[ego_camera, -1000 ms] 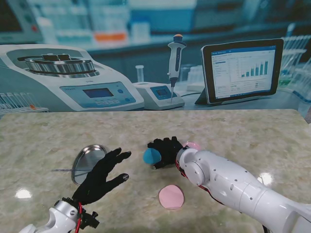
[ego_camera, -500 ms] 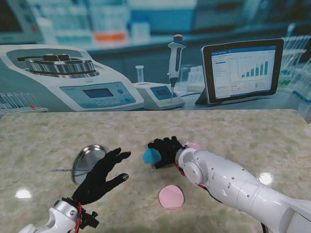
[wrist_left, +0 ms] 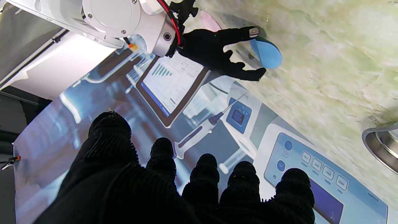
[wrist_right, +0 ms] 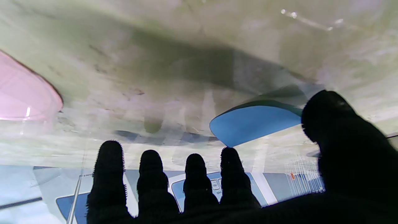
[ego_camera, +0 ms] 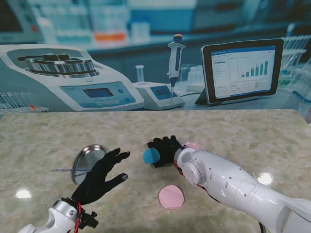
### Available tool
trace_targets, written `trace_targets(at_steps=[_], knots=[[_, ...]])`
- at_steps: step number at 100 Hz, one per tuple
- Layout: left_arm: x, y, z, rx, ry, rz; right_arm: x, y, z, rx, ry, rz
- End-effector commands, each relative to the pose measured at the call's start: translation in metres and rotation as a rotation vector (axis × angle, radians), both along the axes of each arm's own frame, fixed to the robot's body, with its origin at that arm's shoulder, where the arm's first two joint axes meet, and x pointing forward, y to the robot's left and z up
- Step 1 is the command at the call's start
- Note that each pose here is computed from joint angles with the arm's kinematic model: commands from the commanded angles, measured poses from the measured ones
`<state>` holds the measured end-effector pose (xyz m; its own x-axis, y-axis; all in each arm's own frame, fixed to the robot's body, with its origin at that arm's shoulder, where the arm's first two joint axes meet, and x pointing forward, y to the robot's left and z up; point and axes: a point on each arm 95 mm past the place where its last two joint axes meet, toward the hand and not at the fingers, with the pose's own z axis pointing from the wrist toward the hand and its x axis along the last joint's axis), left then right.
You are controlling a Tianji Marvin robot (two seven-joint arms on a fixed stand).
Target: Line a culture dish with filter paper and press it flat with a glass rod
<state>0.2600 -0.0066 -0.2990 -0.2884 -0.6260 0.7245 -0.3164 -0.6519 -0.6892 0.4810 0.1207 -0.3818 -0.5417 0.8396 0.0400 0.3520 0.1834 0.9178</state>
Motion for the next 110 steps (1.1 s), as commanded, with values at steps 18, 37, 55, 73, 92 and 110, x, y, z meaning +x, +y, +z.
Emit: trace_targets(at_steps=[18,37,55,73,92,110], knots=[[-0.0017,0.0012,-0.0015,0.003,0.012,-0.001,-0.0022,0.0055,-0.0012,-0.002,0.006,0.014],[-0.0012,0.0023,-0.0016,0.004,0.012,0.001,-0.0022,0.0064,-0.0025,-0.008,0.007,0.017],[-0.001,0.003,-0.0023,0.006,0.014,0.002,-0.0021,0.007,-0.0033,-0.01,0.006,0.016],[-0.0007,0.0036,-0.0029,0.006,0.016,0.004,-0.0017,0.0076,-0.0045,-0.008,0.002,0.017],[-0.0001,0.0042,-0.0032,0.007,0.017,0.006,-0.001,0.0085,-0.0048,0.005,-0.002,0.019],[0.0001,0.0049,-0.0034,0.006,0.017,0.008,-0.002,0.0094,-0.0033,0.027,-0.02,0.017]])
